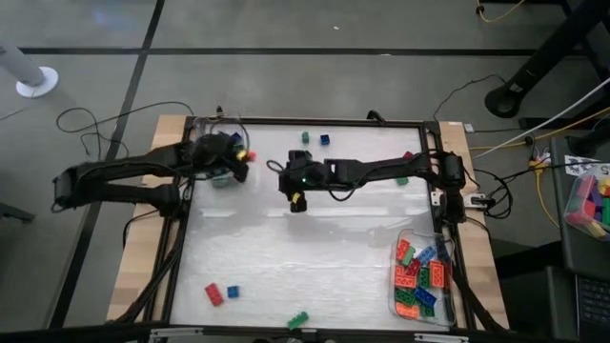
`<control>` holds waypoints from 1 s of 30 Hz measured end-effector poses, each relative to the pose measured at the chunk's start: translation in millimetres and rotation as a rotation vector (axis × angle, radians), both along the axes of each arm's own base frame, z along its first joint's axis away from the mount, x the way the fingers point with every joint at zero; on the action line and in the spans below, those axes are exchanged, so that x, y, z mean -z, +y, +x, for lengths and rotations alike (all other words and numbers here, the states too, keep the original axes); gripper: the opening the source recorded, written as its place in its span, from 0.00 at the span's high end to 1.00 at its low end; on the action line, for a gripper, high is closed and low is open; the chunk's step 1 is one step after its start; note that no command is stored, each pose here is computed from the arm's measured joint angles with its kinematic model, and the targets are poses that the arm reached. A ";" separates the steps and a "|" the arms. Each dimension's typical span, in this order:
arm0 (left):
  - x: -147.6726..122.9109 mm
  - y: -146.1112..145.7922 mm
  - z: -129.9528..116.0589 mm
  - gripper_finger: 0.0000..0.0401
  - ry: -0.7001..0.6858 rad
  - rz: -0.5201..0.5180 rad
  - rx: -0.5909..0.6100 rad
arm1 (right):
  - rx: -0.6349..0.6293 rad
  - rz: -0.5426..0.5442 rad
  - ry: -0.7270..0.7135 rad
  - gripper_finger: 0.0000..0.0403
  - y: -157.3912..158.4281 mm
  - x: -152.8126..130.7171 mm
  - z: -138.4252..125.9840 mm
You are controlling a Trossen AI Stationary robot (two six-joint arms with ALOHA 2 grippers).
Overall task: Sort blocks by size
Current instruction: Put the 8 stud orange game piece into the bottom transparent bin
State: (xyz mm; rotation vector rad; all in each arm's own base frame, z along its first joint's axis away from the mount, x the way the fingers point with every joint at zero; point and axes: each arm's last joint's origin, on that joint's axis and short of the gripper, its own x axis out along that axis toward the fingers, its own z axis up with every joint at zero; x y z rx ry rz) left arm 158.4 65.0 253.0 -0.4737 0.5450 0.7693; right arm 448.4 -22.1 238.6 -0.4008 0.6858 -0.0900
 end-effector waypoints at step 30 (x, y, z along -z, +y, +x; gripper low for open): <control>-48.1 -17.8 -32.0 0.51 0.013 0.015 0.227 | -0.009 0.078 0.394 0.41 36.3 26.2 -29.7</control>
